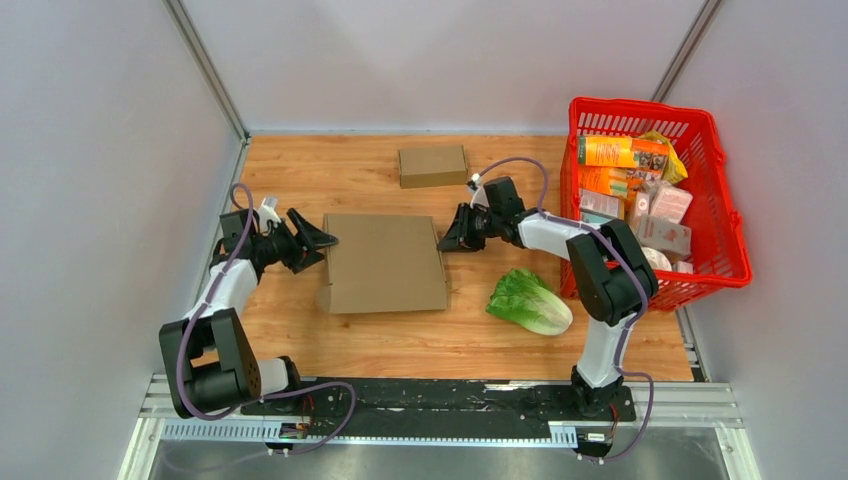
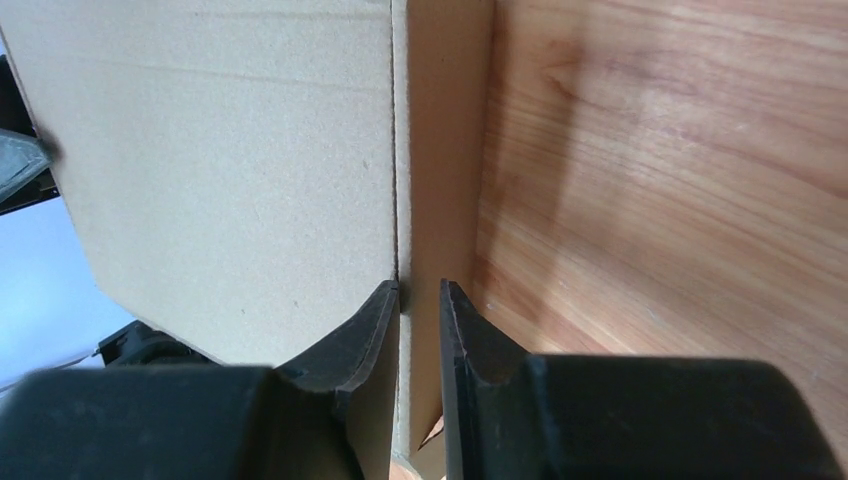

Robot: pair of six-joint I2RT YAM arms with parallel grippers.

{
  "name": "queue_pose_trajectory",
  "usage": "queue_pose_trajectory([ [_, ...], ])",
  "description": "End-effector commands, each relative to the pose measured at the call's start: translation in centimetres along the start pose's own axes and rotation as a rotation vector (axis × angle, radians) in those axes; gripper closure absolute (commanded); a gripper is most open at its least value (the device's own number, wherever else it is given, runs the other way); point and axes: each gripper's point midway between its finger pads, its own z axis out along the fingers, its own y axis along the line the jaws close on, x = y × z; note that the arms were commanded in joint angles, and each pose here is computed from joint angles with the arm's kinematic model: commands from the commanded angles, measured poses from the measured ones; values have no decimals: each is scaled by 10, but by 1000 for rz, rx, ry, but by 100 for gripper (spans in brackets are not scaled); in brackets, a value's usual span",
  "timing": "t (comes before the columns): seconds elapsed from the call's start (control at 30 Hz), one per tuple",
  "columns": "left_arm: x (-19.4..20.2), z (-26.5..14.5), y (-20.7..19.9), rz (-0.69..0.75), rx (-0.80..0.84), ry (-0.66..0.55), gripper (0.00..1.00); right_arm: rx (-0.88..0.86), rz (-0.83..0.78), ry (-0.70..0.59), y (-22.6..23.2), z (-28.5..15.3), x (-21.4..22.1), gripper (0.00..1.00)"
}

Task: Fold the paper box

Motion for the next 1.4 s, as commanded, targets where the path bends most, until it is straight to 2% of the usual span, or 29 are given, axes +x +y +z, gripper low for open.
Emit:
queue_pose_trajectory([
  [0.0,-2,2,-30,46,117,6,22,163,11,-15,-44,5,4,77],
  [0.2,4,11,-38,15,132,42,26,160,6,-17,-43,6,1,76],
  [0.33,8,13,-46,0,136,62,45,147,-21,-11,-33,5,0,69],
  [0.5,11,2,-46,-44,66,68,60,184,-130,-41,3,-20,-6,34],
  [0.53,13,1,-45,-52,53,76,69,180,-150,-46,13,-26,-5,29],
  [0.57,14,0,-44,-69,38,87,75,181,-165,-50,21,-32,-5,19],
  [0.6,19,-2,-41,-93,12,119,77,195,-189,-50,27,-41,-5,15],
  [0.67,22,-4,-42,-102,7,139,76,194,-251,-76,47,-61,-5,6],
  [0.77,24,-8,-45,-102,6,132,75,236,-377,-102,61,-87,-1,0],
  [0.83,24,-12,-48,-96,9,121,74,277,-438,-120,60,-95,1,0],
  [0.97,21,-17,-57,-67,29,105,74,282,-439,-118,57,-99,5,0],
  [1.07,21,-25,-42,-5,-76,81,53,322,-452,-127,47,-94,0,0],
  [1.1,21,-25,-37,4,-101,60,40,359,-451,-143,40,-92,-7,0],
  [1.17,25,-25,-33,17,-88,40,33,391,-393,-152,32,-90,-21,1],
  [1.2,23,-23,-33,28,-79,24,29,387,-354,-131,23,-83,-24,5],
  [1.27,28,-17,-28,23,-52,25,28,369,-343,-160,27,-77,-39,20],
  [1.3,30,-14,-25,13,-48,30,28,390,-339,-132,17,-67,-40,30],
  [1.33,32,-10,-20,2,-52,39,27,395,-345,-114,15,-61,-41,52],
  [1.37,33,-5,-17,1,-46,36,27,405,-355,-111,14,-58,-48,61],
])
